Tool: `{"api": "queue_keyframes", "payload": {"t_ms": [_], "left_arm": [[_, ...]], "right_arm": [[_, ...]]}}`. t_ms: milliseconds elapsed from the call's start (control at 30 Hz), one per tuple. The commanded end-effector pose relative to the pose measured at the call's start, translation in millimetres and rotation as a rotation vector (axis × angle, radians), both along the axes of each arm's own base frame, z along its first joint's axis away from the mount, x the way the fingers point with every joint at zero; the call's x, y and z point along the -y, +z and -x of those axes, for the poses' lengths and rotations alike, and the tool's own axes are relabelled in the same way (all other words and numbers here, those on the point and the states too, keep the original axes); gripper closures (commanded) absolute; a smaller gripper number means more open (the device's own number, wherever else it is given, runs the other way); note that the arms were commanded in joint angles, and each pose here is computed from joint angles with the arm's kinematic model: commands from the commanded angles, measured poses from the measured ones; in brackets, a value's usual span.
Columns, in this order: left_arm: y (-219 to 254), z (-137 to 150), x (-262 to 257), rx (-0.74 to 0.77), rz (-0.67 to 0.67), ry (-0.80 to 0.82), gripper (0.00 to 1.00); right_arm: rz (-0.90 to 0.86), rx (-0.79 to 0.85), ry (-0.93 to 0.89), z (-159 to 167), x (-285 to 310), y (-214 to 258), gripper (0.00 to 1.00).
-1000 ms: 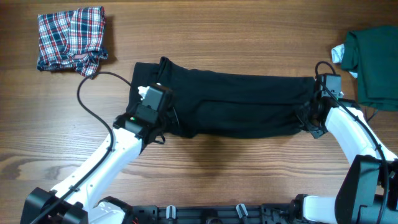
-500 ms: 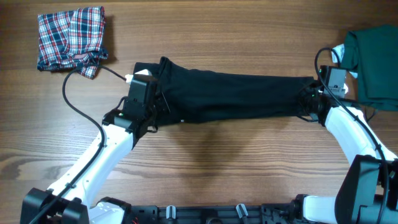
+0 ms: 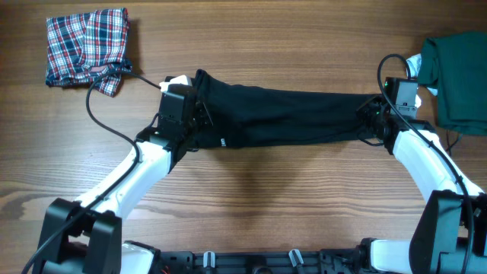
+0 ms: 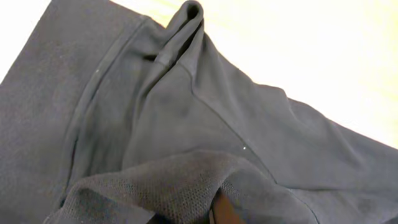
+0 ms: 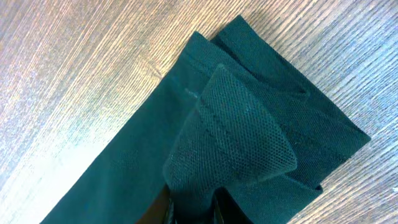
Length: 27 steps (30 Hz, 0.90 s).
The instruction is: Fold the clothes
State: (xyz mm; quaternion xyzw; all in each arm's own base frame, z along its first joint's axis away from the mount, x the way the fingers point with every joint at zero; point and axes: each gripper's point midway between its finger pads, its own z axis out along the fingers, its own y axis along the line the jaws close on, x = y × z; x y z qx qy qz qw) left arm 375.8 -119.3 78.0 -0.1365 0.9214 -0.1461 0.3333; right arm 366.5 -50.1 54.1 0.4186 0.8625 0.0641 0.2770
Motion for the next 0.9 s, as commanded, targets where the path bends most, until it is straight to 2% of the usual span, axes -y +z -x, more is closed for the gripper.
{"api": "queue_keyframes", "payload": {"t_ms": [0,100,267,333,367,433,467,500,533,567,633,733,867], "left_arm": [[2.2,-11.5,0.3,0.036,-0.015,-0.016,0.91],[2.9,-13.8,1.0,0.045,-0.013,-0.016,0.86],[0.2,-17.9,2.3,0.054,-0.010,-0.016,0.92],[-1.9,-23.1,4.0,0.068,-0.006,-0.016,0.86],[-4.9,-24.0,4.3,0.066,-0.007,-0.017,0.79],[-9.3,-23.6,4.3,0.062,-0.035,-0.043,0.75],[-9.9,-23.5,4.2,0.063,-0.046,-0.054,0.66],[-9.6,-24.1,4.1,0.068,-0.056,-0.063,0.42],[-8.1,-25.3,4.4,0.079,-0.066,-0.075,0.24],[-6.6,-26.8,4.6,0.090,-0.075,-0.085,0.13],[-2.3,-30.6,5.9,0.114,-0.072,-0.087,0.07],[8.9,-34.2,7.6,0.156,-0.088,-0.114,0.05],[52.1,-29.5,5.6,0.242,-0.100,-0.134,0.03]], "right_arm": [[0.039,0.007,0.004,-6.0,4.6,3.0,0.84],[0.039,0.004,0.004,-7.5,4.9,-0.9,0.80],[0.034,-0.031,0.004,-6.7,4.6,-15.7,0.85],[0.034,-0.038,0.004,-6.9,4.7,-19.4,0.85],[0.037,-0.032,0.008,-8.3,4.8,-18.5,0.69],[0.061,-0.014,0.040,-13.0,5.5,-15.5,0.31],[0.073,-0.006,0.057,-15.4,5.7,-14.0,0.22],[0.081,0.001,0.068,-17.1,5.8,-12.8,0.13],[0.087,0.006,0.066,-18.1,6.8,-12.0,0.00],[0.094,0.009,0.071,-18.9,7.4,-11.3,0.00],[0.136,0.028,0.127,-24.8,7.9,-7.0,0.00],[0.192,0.039,0.201,-29.6,8.3,6.4,0.00],[0.282,0.089,0.298,-33.9,8.6,59.6,0.00]]}}
